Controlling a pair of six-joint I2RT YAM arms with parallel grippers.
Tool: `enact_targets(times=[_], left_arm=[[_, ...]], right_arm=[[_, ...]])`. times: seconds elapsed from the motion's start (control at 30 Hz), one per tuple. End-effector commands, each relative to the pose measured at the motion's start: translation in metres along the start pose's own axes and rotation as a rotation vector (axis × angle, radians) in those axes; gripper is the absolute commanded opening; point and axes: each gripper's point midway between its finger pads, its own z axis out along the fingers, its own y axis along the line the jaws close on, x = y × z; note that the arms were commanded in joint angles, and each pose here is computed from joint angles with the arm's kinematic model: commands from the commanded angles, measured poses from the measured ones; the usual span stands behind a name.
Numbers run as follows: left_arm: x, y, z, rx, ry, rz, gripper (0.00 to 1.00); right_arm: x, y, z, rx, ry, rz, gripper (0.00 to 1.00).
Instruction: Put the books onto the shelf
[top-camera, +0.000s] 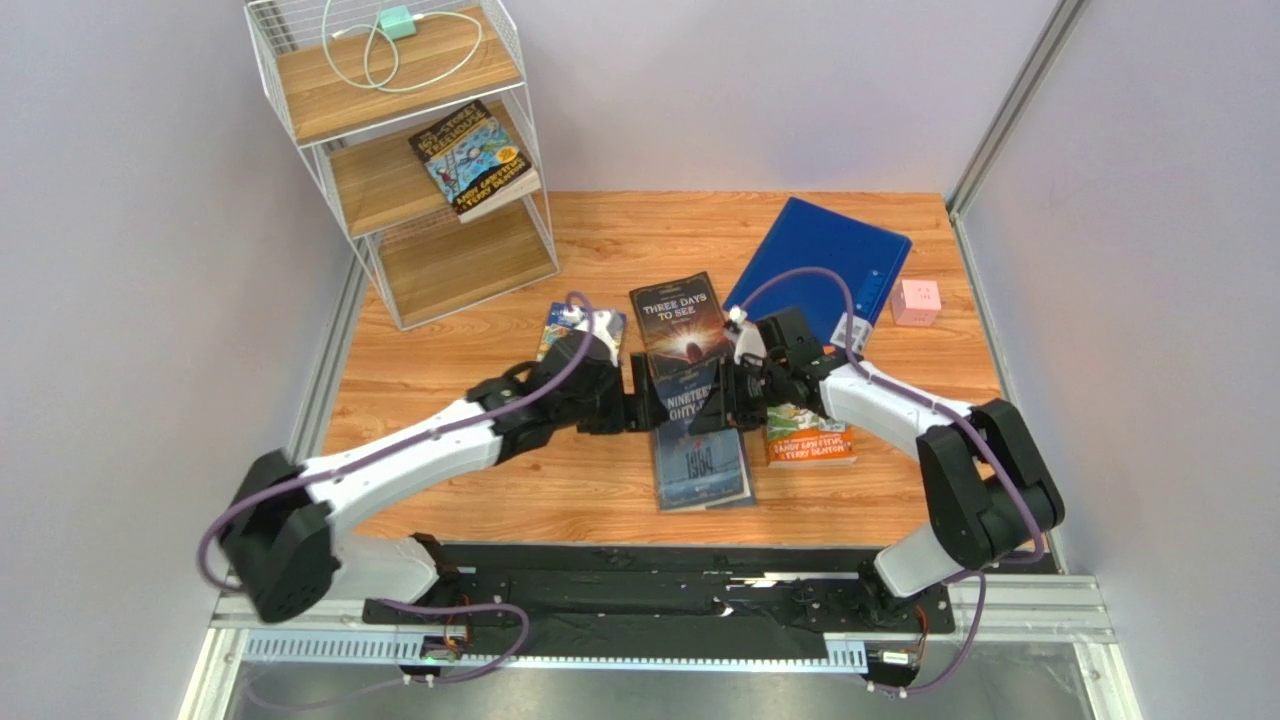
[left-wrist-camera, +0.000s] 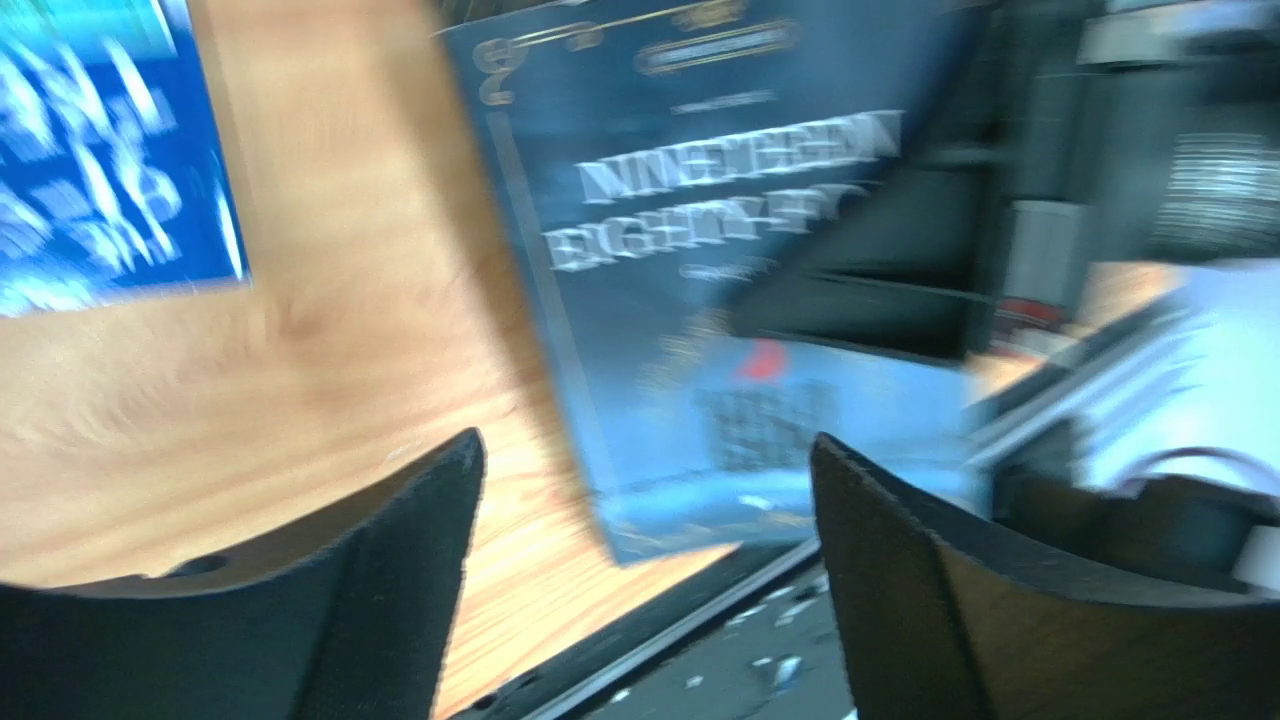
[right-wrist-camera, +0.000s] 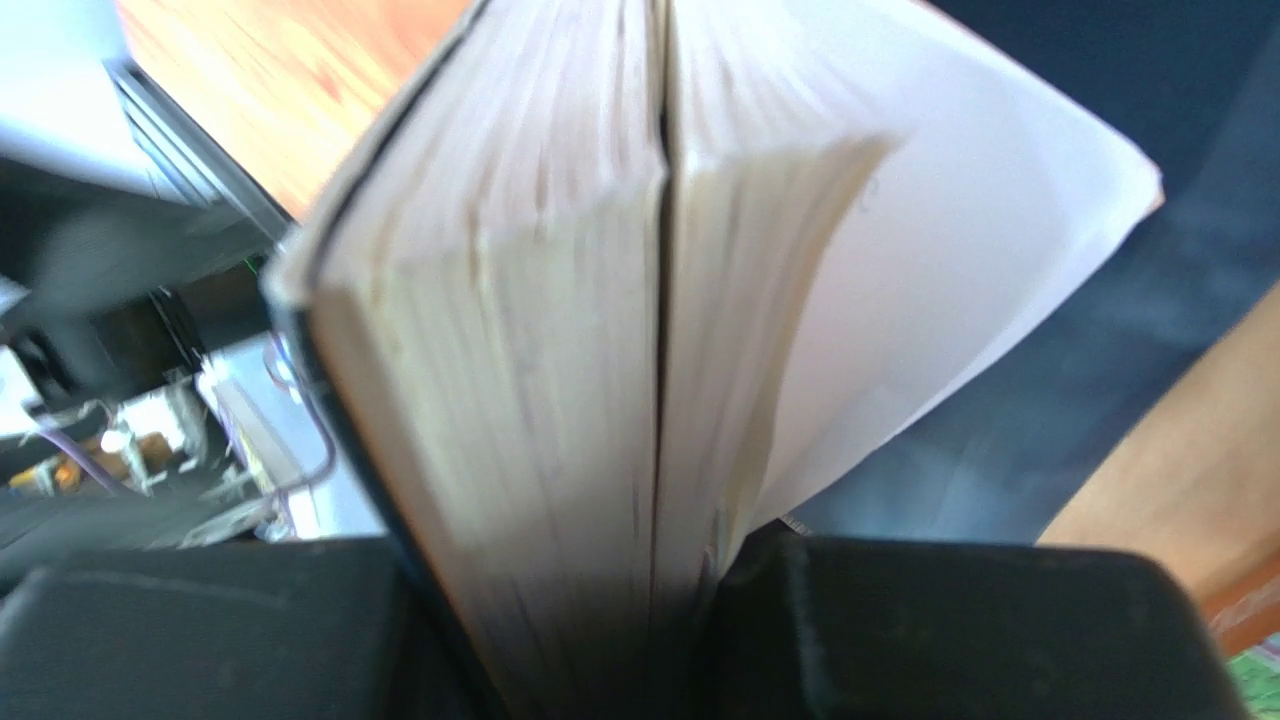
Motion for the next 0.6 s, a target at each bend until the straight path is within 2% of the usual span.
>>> enact_targets(times=[0.0, 0.17, 0.23, 0.27, 0.4, 0.57], left_arm=[[-0.058, -0.017, -0.067, 0.068, -0.238, 0.039, 0.88], [-0.088, -0.028, -0.109, 0.172, -0.427, 0.044, 0.98], [-0.089, -0.028, -0.119, 0.234, -0.484, 0.038, 0.99], [-0.100, -0.037, -0.129, 0.292, -0.557, 0.030, 0.99], [-0.104, -0.023, -0.141, 0.322, -0.668, -0.024, 1.00], [-0.113, -0.025, -0.146, 0.349, -0.735, -0.011, 1.00]], right_arm=[[-0.094, 0.093, -0.051, -0.185, -0.350, -0.207, 0.00], [-0.134, 0.145, -0.088, -0.291, -0.497, -0.251, 0.00], [-0.146, 0.167, -0.103, -0.355, -0.558, -0.280, 0.00], [-0.148, 0.174, -0.109, -0.380, -0.572, -0.260, 0.00], [-0.160, 0.202, -0.138, -0.486, -0.670, -0.280, 0.00], [-0.159, 0.225, -0.155, -0.584, -0.688, -0.307, 0.00]])
